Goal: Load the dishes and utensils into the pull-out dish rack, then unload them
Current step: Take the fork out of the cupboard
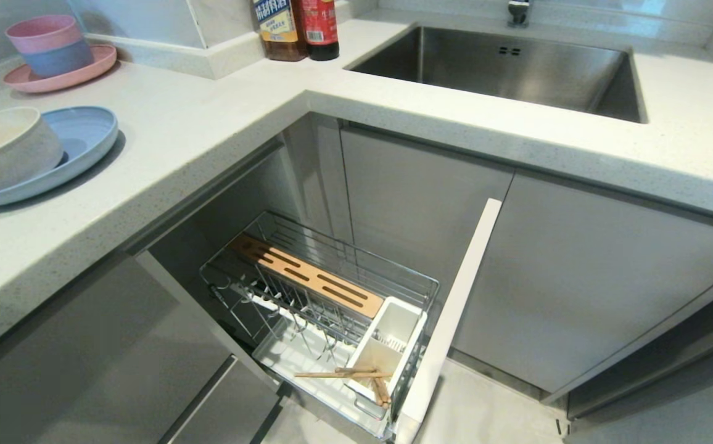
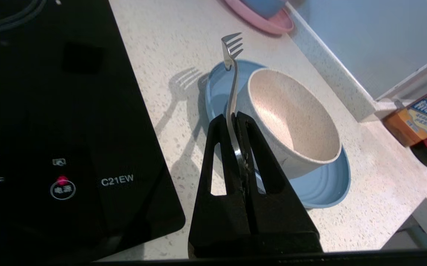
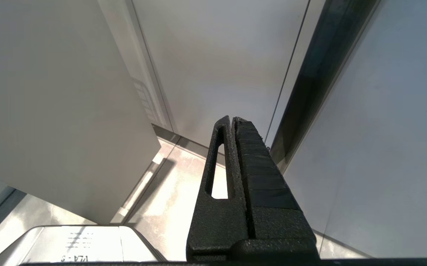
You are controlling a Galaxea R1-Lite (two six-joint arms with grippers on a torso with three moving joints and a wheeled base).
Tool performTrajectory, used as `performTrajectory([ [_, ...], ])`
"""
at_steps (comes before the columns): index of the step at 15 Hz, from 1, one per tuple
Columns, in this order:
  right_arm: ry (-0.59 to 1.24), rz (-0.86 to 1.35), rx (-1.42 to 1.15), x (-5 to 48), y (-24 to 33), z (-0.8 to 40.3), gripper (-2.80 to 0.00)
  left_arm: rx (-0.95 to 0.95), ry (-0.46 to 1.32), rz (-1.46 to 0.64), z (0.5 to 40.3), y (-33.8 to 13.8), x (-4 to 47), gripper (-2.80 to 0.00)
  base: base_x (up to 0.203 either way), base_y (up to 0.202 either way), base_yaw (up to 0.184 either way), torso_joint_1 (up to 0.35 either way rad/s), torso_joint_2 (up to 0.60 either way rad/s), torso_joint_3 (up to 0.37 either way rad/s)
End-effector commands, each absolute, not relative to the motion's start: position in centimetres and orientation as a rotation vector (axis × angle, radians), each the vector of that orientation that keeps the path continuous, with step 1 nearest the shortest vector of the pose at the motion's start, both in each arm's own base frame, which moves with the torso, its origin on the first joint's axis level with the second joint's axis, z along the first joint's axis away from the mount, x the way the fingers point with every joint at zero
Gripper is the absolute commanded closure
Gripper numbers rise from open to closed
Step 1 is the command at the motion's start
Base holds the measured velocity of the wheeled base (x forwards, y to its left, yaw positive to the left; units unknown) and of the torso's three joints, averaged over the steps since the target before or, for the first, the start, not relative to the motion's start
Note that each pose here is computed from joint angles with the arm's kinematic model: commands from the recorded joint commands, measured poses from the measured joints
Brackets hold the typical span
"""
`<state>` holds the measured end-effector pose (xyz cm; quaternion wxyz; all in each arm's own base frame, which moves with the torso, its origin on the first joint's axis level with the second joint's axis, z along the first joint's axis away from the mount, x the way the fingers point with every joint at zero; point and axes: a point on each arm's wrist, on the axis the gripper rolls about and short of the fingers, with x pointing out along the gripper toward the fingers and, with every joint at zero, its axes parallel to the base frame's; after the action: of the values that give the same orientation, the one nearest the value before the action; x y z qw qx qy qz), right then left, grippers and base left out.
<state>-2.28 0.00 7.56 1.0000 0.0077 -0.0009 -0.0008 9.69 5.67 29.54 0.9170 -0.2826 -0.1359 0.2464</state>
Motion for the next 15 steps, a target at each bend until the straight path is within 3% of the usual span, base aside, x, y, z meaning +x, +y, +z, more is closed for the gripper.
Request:
performTrajectory([
  [1, 0.000, -0.002, 0.015, -2.3, 0.0, 7.5, 0.00, -0.594, -0.256, 0.508, 29.3, 6.1, 10.4, 0.00, 0.000, 0.000, 0.000, 0.000, 0.00, 0.000],
  [15, 0.000, -0.002, 0.015, -2.3, 0.0, 7.5, 0.00, -0.646, -0.274, 0.449, 29.0, 6.4, 11.5, 0.00, 0.000, 0.000, 0.000, 0.000, 0.00, 0.000],
])
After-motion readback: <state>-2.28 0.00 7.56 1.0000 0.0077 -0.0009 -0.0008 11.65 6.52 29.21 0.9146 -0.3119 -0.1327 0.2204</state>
